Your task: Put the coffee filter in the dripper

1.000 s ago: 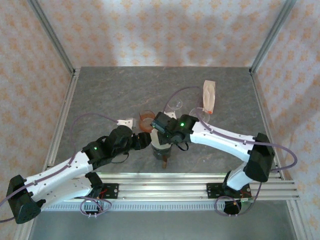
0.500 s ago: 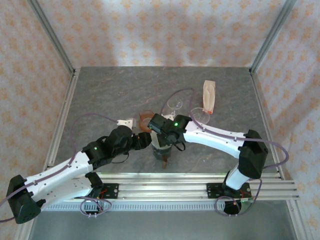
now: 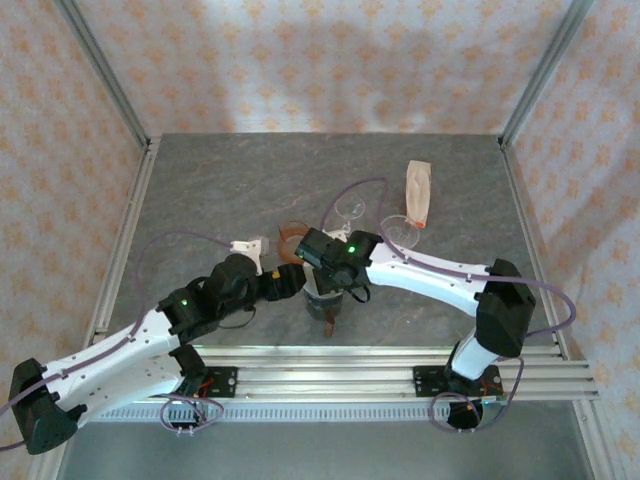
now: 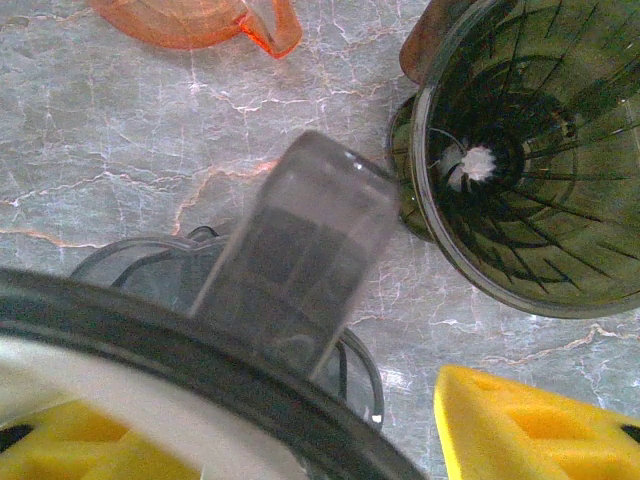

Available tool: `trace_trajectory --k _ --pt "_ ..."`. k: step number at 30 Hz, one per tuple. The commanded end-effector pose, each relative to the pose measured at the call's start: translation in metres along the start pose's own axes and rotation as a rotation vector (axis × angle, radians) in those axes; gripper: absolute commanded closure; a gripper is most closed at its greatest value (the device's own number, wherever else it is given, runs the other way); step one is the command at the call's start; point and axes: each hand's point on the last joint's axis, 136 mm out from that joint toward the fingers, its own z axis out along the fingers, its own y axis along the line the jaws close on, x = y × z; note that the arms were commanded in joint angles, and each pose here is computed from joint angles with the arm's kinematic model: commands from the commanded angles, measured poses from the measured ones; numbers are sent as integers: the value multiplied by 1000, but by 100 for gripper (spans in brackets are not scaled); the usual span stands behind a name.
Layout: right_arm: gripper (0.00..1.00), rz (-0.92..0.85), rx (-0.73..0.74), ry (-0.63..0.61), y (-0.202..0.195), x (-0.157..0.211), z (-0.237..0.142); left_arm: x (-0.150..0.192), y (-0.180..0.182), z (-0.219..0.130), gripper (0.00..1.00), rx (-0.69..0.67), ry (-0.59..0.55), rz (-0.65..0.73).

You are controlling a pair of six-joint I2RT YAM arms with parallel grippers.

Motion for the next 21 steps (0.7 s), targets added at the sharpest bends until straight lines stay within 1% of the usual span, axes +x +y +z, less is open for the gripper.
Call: trace_trajectory --k 1,3,10,16,21 --pt "40 5 28 4 -5 1 6 1 1 5 12 5 3 7" --pt "40 9 26 4 -5 1 6 5 5 9 13 -15 20 8" --pt "40 16 11 -12 -3 -1 2 10 17 12 26 -74 38 7" --pt "40 34 -16 -49 -1 -8 -11 12 19 12 29 -84 46 13" --pt "40 51 -54 -100 -1 -16 -29 13 22 13 30 -95 50 12"
